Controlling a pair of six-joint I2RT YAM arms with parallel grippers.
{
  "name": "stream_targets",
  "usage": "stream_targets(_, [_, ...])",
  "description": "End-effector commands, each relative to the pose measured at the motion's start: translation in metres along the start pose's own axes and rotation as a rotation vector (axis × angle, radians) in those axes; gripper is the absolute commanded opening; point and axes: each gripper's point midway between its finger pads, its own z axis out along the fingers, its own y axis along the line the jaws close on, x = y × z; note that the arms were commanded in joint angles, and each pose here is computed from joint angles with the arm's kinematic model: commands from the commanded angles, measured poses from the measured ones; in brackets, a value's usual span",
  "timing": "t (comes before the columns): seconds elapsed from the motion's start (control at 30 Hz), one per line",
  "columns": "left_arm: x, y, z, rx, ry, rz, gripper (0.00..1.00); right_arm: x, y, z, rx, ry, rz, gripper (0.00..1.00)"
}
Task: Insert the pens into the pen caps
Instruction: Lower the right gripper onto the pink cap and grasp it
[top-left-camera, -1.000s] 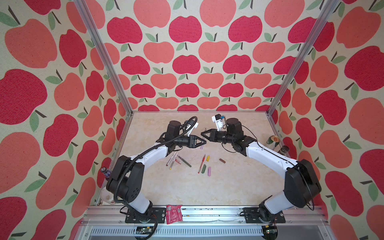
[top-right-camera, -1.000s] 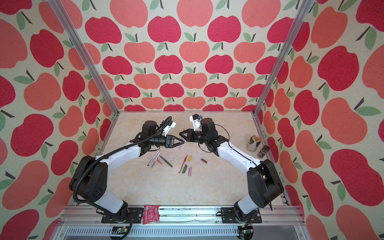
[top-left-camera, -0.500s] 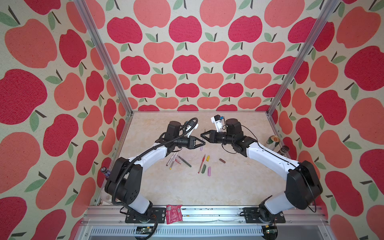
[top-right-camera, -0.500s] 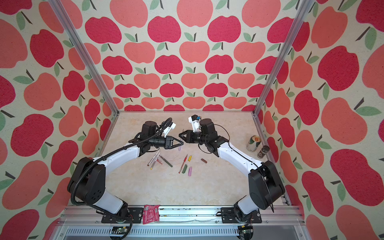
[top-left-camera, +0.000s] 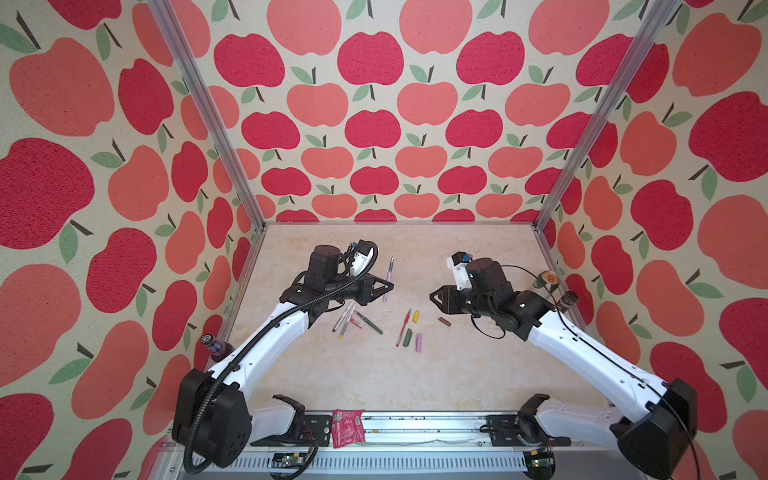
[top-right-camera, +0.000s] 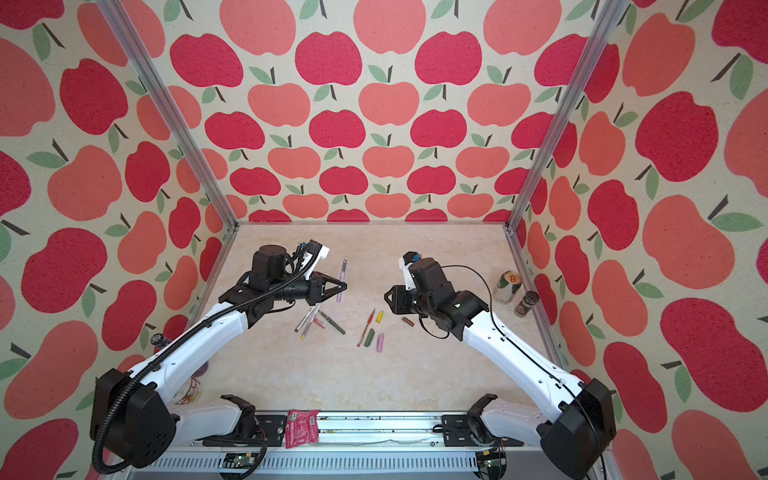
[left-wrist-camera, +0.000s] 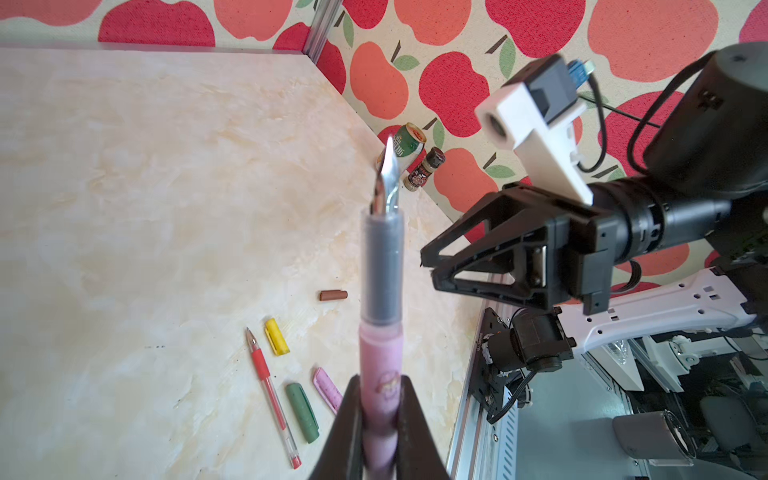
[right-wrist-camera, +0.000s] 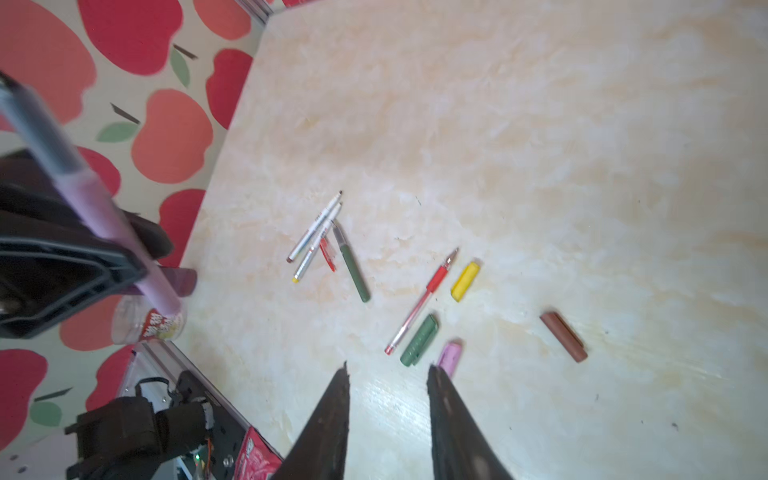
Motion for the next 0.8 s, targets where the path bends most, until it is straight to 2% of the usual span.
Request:
stream_targets(0.0, [0.030,0.009,-0.005,-0.064,0.068,-0.071,0.03,0.062,-0.029,0.023,0.200,0.229,-0.071,0.34])
stream_targets(0.13, [0.050,0.011,-0.009,-0.097,0.083,-0.133,0.03,0.089,-0.023,0.053,0.235,0.340,-0.112,0.32])
stream_targets(0.3, [0.056,0.011,-0.009,-0.102,0.058,-0.153,0.03,0.116,-0.026,0.083,0.266,0.432,-0.117,0.31])
stream_targets(0.77, [0.060,0.004,0.007,-0.064,0.095,-0.145,0.03,0.127,-0.035,0.121,0.301,0.457,-0.106,0.25])
